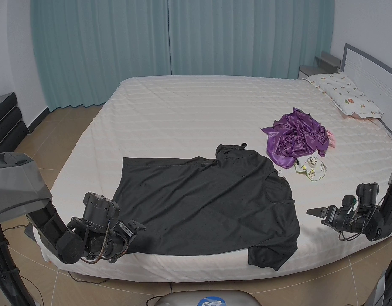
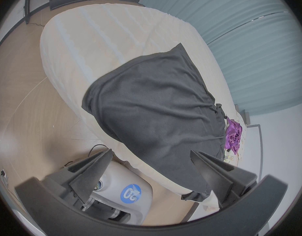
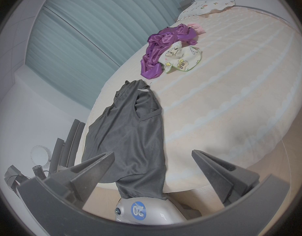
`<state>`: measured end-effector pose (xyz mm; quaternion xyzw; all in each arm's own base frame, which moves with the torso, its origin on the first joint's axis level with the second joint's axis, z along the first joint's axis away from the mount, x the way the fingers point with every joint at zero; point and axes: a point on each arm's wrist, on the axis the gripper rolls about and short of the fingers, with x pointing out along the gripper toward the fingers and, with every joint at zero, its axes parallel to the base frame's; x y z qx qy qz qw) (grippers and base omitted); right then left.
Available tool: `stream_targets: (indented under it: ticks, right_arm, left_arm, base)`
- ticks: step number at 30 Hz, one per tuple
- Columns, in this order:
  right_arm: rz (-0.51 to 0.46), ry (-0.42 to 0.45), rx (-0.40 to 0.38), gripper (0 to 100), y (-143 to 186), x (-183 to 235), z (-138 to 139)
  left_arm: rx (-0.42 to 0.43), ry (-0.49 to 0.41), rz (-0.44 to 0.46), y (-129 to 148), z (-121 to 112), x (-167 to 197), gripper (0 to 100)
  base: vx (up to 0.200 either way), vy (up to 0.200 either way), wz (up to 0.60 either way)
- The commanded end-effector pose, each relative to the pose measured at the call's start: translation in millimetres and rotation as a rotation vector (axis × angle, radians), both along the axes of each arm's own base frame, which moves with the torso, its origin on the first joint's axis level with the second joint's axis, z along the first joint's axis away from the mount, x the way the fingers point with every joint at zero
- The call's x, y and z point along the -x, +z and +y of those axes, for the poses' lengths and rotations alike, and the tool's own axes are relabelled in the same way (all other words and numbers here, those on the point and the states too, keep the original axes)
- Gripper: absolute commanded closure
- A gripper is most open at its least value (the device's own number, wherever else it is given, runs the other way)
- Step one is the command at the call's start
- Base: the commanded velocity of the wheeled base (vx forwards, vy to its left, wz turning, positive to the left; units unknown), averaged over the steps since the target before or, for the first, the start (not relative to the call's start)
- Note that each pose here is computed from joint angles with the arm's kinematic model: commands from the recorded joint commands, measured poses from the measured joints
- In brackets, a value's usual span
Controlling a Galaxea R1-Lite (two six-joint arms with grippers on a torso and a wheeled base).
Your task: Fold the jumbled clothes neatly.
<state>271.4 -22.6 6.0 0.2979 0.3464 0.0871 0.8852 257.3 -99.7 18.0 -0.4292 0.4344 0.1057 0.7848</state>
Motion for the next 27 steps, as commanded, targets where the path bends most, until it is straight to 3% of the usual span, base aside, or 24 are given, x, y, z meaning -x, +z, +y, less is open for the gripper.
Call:
stream_targets:
  ticks: [1, 4, 11, 20, 27]
  right_arm:
    - [0.045, 0.036, 0.011, 0, -17.3, 7.0, 24.7]
    - [0.029, 0.047, 0.035, 0, -27.7, 11.2, 35.2]
    - [-0.030, 0.065, 0.036, 0, -34.2, 23.2, 41.4]
    - [0.006, 0.025, -0.019, 0, -36.6, 25.6, 41.6]
    - [0.009, 0.020, -0.025, 0, -37.3, 25.2, 40.6]
  left_arm:
    - [-0.105, 0.029, 0.018, -3.9, 13.1, 2.9, 0]
    - [-0.197, 0.009, 0.089, -7.8, 34.9, 14.8, 0]
    - [-0.228, 0.054, 0.111, -23.7, 69.4, 12.7, 0]
    - [-0.264, 0.034, 0.120, -53.6, 76.8, 10.1, 0]
    - [-0.284, 0.040, 0.070, -63.5, 74.4, 4.1, 0]
  base:
    - [0.000, 0.000, 0.00]
    - [0.000, 0.000, 0.00]
    - [0.000, 0.000, 0.00]
    - [0.000, 0.000, 0.00]
    - [0.000, 0.000, 0.00]
